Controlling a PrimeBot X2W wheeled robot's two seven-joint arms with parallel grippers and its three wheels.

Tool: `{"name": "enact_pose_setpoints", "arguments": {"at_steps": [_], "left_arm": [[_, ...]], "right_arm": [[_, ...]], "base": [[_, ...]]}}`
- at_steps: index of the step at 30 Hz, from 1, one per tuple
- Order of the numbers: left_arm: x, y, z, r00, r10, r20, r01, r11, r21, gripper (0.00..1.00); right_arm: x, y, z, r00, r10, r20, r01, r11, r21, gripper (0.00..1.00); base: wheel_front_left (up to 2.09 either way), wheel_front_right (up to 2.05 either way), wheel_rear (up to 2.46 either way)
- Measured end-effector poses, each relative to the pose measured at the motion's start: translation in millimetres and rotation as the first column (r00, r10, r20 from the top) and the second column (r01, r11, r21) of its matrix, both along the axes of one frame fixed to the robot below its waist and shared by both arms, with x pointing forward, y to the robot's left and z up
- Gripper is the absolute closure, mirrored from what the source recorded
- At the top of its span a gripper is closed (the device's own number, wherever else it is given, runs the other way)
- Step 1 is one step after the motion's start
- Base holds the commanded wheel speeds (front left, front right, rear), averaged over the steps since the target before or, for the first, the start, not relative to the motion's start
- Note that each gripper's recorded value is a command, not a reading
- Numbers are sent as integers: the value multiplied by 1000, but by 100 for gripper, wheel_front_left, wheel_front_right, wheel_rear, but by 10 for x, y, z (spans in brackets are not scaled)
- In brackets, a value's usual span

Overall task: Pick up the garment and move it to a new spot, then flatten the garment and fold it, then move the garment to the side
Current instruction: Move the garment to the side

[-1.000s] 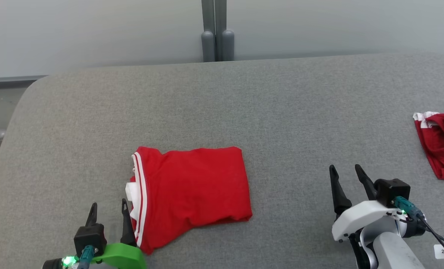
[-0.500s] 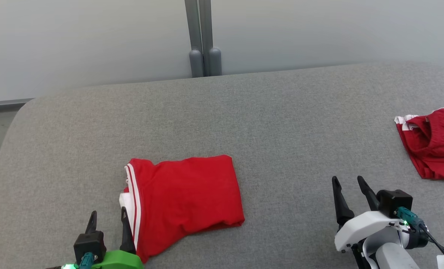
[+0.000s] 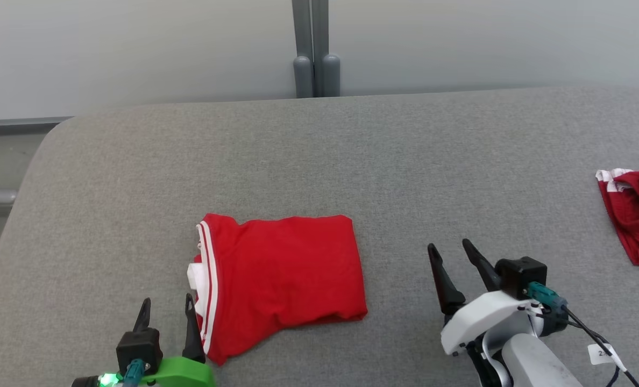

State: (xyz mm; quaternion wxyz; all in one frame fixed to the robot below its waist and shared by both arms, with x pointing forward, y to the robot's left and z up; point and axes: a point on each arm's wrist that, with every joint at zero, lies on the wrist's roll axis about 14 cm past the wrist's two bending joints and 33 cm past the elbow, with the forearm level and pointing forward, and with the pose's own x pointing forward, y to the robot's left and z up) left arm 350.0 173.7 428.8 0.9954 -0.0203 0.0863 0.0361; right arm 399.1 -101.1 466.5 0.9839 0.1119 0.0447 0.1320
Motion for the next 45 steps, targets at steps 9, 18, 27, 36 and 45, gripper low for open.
{"name": "enact_pose_setpoints", "arguments": {"at_steps": [9,18,27,36,45], "left_arm": [[-43,216,16,998,70,2,-70,997,-14,0],[-214,510,-57,985,171,-29,-171,985,0,0],[-227,593,-114,978,200,-51,-200,980,12,0],[-90,437,-94,989,144,-39,-144,990,5,0],[166,11,-82,1000,-2,-24,2,1000,-9,0]], "right_arm": [[167,777,-61,975,217,-38,-215,976,42,0],[268,1108,-448,941,300,-155,-299,954,27,0],[247,1209,-754,914,325,-245,-326,945,37,100],[332,991,-608,943,257,-209,-252,966,55,100],[327,447,-447,979,111,-171,-102,993,62,100]], "base": [[0,0,0],[0,0,0],[0,0,0],[0,0,0],[0,0,0]]}}
